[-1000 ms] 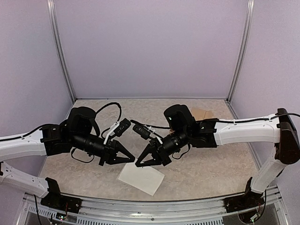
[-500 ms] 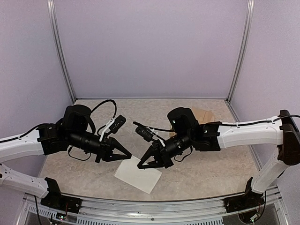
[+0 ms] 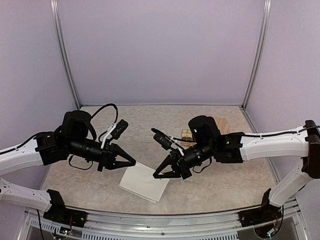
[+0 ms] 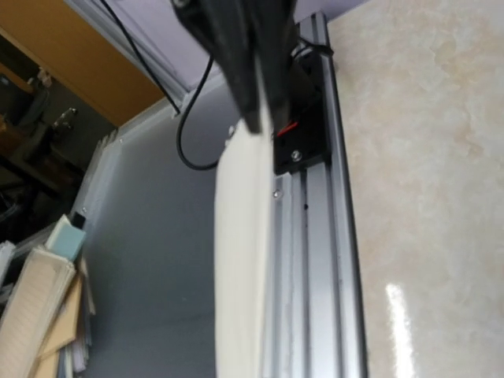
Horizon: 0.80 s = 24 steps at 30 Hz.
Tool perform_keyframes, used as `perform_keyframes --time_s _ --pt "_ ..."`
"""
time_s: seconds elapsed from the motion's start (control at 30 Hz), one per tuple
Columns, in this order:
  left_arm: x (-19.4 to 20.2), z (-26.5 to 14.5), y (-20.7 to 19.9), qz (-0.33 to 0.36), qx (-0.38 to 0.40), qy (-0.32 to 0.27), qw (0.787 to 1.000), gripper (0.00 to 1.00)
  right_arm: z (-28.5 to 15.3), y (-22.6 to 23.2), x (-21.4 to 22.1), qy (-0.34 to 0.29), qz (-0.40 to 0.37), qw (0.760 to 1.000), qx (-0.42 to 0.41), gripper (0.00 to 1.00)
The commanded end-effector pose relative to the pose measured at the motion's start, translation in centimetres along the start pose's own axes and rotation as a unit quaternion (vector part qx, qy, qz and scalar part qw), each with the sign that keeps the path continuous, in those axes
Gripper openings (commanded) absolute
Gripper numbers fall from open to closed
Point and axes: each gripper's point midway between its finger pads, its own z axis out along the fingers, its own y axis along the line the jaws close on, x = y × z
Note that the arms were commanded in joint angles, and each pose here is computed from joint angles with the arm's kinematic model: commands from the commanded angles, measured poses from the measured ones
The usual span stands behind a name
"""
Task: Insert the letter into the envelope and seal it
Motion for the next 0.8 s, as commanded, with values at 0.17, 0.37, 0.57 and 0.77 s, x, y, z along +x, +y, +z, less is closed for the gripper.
perform_keyframes --time_s 0.17,0.37,0.57,0.77 --pt "0.4 -1.3 0.8 0.000 -0.020 -0.006 1.000 0.00 -1.8 0.5 0.6 -0.008 0.020 1.000 -0.002 0.00" --pt "0.1 -1.7 0.8 -0.001 -0.023 -0.015 1.000 0.00 -1.9 0.5 0.9 -0.007 0.025 1.000 -0.003 0.06" --pt "0.0 -1.9 0.7 -0.002 -0.021 -0.019 1.000 0.00 -2.1 0.5 1.2 -0.007 0.027 1.000 -0.002 0.00" --pt "-0.2 -2.0 0.9 0.000 -0.022 -0.022 1.000 0.34 -2.4 1.3 0.9 -0.011 0.013 1.000 -0.010 0.00"
